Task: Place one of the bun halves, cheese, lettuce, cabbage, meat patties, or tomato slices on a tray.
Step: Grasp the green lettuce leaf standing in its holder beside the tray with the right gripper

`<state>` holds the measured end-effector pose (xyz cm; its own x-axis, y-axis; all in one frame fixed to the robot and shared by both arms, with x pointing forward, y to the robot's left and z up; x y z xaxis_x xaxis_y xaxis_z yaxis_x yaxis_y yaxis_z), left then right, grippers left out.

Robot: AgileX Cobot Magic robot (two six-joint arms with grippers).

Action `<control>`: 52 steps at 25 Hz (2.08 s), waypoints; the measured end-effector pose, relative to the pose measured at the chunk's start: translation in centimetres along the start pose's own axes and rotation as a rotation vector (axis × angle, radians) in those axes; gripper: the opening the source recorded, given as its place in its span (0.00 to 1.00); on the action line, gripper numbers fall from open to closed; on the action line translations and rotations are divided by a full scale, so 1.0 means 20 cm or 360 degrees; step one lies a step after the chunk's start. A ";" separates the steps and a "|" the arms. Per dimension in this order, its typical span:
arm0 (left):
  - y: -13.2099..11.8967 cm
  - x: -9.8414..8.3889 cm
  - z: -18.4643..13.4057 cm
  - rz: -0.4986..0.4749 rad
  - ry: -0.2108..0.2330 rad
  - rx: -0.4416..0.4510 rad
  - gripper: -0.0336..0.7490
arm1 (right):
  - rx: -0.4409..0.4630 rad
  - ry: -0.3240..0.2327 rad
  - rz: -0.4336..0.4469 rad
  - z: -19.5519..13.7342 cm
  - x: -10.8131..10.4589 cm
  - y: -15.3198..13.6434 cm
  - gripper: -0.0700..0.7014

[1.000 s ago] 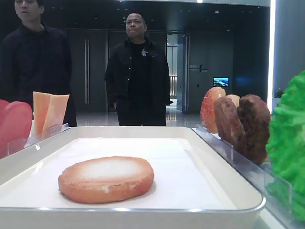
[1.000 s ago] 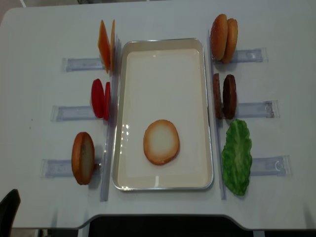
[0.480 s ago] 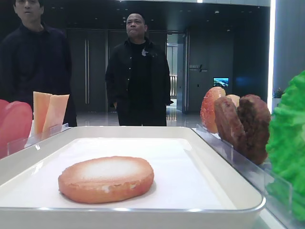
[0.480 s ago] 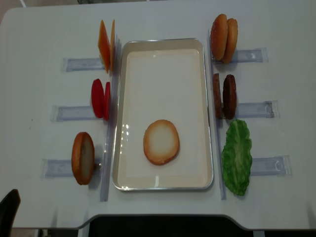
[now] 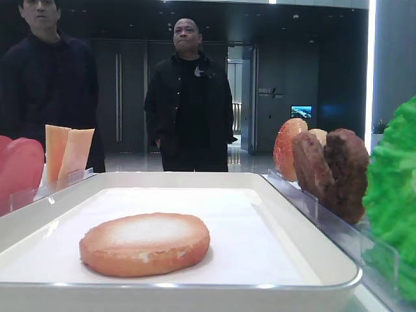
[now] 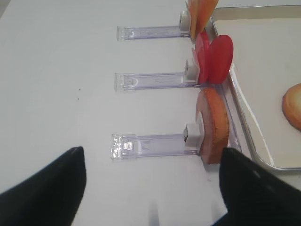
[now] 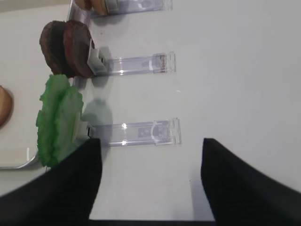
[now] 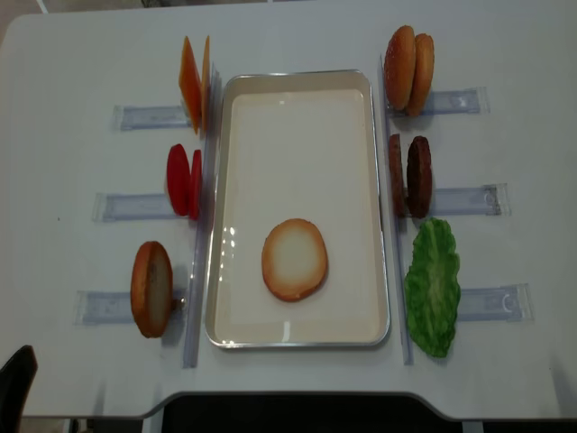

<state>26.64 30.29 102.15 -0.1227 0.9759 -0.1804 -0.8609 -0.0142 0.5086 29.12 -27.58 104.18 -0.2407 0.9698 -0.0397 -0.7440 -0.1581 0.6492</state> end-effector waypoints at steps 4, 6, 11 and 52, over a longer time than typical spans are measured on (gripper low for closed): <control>0.00 0.00 0.00 0.0000 0.0000 0.0000 0.93 | 0.0156 -0.0032 0.0051 0.11 -0.03 -0.03 0.66; 0.00 0.00 0.00 0.0000 0.0000 0.0000 0.93 | 0.0224 -0.0045 0.0071 0.18 -0.04 -0.05 0.66; 0.00 0.00 0.00 0.0000 0.0000 0.0000 0.93 | 0.0347 -0.0065 0.0109 0.34 -0.08 -0.10 0.66; 0.00 0.00 0.00 0.0000 0.0001 0.0000 0.93 | 0.0826 0.0080 0.0261 0.48 0.37 -0.44 0.66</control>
<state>26.64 30.29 102.15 -0.1229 0.9758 -0.1807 -0.8609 -0.0142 0.5086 39.84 -17.20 105.54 -0.3667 0.9280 0.0654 -0.2920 -0.1816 0.9390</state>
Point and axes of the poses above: a point on each arm's last joint axis where the gripper is mounted, y pointing back along that axis away from the gripper, x along the wrist's bending axis when the last joint is at zero, z = x × y, the point moved 4 cm from there along -y, pointing out along that axis toward the gripper, and after that the axes turned 14 degrees about y, right-handed, at the moved point
